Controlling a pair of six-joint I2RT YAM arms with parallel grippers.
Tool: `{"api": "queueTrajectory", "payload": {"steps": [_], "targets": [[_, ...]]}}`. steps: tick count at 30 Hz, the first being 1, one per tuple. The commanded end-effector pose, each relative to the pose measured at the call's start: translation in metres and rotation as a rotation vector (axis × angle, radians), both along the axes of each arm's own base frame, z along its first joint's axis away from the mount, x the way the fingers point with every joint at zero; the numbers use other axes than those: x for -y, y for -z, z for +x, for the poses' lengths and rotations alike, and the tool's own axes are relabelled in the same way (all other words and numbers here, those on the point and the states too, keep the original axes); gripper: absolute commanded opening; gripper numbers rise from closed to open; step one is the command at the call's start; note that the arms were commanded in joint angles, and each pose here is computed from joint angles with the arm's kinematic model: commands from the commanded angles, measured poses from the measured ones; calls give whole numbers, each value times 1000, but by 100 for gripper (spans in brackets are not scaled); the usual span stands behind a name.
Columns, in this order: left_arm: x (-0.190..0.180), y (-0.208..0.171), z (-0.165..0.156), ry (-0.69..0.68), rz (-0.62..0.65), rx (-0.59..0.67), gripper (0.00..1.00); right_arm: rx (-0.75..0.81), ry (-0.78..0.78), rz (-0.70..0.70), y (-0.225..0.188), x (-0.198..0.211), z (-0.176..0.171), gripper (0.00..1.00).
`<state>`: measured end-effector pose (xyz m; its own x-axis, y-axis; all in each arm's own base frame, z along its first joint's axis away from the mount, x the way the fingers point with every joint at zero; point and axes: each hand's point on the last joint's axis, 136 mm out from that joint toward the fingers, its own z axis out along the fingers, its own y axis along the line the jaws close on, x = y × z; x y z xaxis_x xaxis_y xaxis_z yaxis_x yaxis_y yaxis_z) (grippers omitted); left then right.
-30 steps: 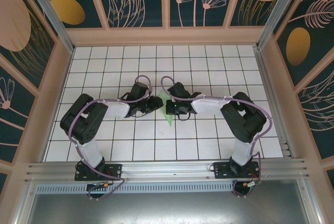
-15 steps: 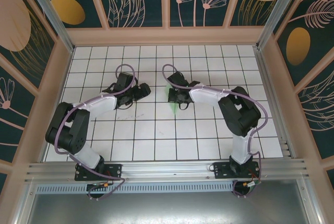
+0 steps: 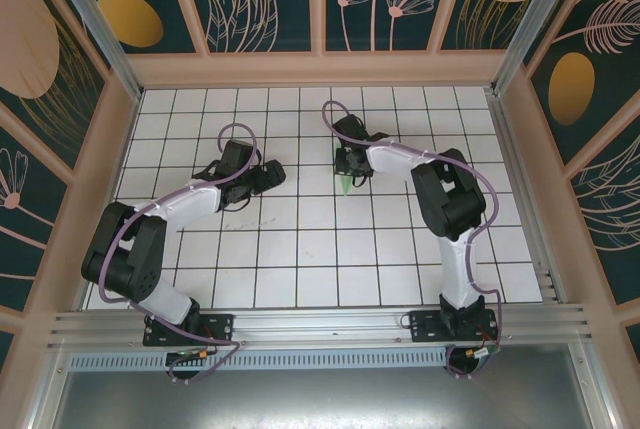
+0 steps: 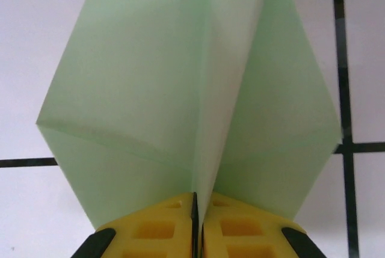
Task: Fold a paper plane with a square sheet of paper (pick it up from the middle)
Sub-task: Move a paper plane to the center of the table.
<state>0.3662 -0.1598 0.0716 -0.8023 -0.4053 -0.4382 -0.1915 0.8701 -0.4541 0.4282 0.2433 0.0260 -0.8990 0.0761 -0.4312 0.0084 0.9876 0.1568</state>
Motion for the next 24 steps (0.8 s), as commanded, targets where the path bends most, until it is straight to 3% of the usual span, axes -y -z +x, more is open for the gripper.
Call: {"api": "queueTrajectory", "payload": {"steps": [1,13,24], "targets": [[-6,7,-3,7,30,-18,98,-39,-11,-45,11,4,1,13],[-8,-4,9,-4,39,14,99,-94,36,-31,27,5,-7,17],[-55,-89,77,-180,202,270,99,209,83,89,-125,5,20,51]]}}
